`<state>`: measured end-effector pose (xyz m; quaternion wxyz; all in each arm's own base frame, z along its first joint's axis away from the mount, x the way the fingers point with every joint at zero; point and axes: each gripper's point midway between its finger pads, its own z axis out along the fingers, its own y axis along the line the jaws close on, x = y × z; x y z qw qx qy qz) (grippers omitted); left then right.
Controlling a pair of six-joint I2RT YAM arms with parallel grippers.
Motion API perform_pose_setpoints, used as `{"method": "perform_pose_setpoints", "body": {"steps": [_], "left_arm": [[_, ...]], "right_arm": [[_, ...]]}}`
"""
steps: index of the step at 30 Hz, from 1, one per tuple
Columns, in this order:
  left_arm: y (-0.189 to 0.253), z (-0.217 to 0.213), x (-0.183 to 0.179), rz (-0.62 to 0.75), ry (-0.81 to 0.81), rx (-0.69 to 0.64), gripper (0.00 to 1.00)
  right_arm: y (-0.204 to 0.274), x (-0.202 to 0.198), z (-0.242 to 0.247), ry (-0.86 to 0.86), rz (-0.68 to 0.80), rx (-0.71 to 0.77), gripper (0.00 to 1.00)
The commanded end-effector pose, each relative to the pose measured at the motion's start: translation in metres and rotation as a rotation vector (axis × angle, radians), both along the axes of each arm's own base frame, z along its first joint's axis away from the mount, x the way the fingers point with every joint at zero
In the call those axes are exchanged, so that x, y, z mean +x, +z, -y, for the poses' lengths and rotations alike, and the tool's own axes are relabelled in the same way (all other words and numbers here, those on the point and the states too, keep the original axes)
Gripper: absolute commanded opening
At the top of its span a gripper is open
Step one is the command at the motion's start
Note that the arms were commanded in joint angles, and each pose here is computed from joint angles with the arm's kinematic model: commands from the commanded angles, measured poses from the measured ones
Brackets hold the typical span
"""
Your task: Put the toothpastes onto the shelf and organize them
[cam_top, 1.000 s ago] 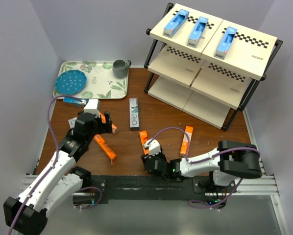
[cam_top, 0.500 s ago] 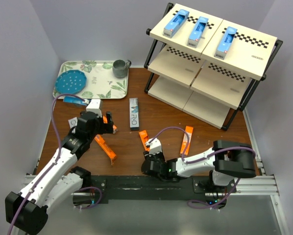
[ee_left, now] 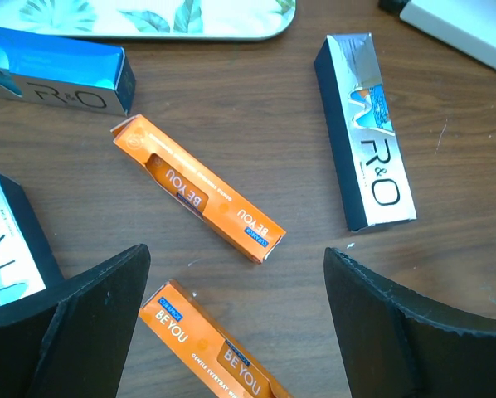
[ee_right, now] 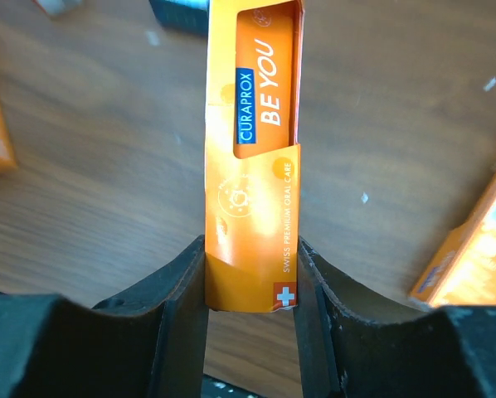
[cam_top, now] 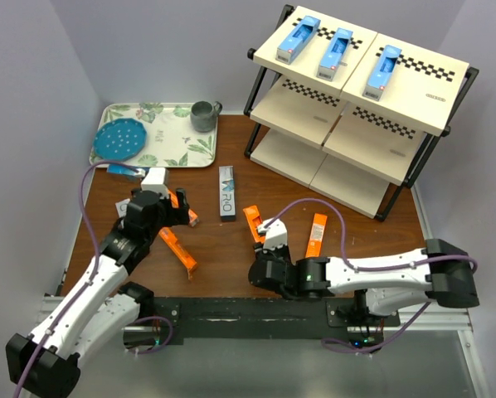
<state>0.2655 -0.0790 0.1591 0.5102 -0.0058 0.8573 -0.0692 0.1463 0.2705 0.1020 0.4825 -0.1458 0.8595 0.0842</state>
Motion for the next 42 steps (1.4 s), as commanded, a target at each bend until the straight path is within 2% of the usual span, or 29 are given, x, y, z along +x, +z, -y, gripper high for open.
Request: {"method": "perform_pose_setpoints", "body": {"steps": [1, 6, 12, 18, 24, 31, 42], "left_arm": [[0.021, -0.004, 0.005, 0.087, 0.023, -0.009, 0.91], [0.036, -0.001, 0.002, 0.142, 0.005, -0.043, 0.91], [0.052, 0.006, -0.007, 0.210, -0.030, -0.086, 0.91], [0.054, 0.012, -0.011, 0.212, -0.049, -0.091, 0.91], [0.056, 0.008, -0.011, 0.218, -0.030, -0.085, 0.91], [0.051, 0.005, -0.009, 0.186, -0.009, -0.064, 0.91], [0.047, 0.004, -0.008, 0.172, -0.003, -0.052, 0.91]], "right_arm": [[0.073, 0.024, 0.005, -0.081, 0.147, 0.003, 0.27], [0.120, 0.070, 0.009, -0.214, 0.144, 0.050, 0.25], [0.177, 0.133, 0.014, -0.336, 0.240, 0.047, 0.25], [0.213, 0.193, 0.023, -0.450, 0.344, 0.061, 0.26], [0.222, 0.250, 0.032, -0.530, 0.392, 0.067, 0.29], [0.218, 0.298, 0.043, -0.604, 0.412, 0.052, 0.31], [0.214, 0.329, 0.042, -0.683, 0.469, 0.046, 0.39]]}}
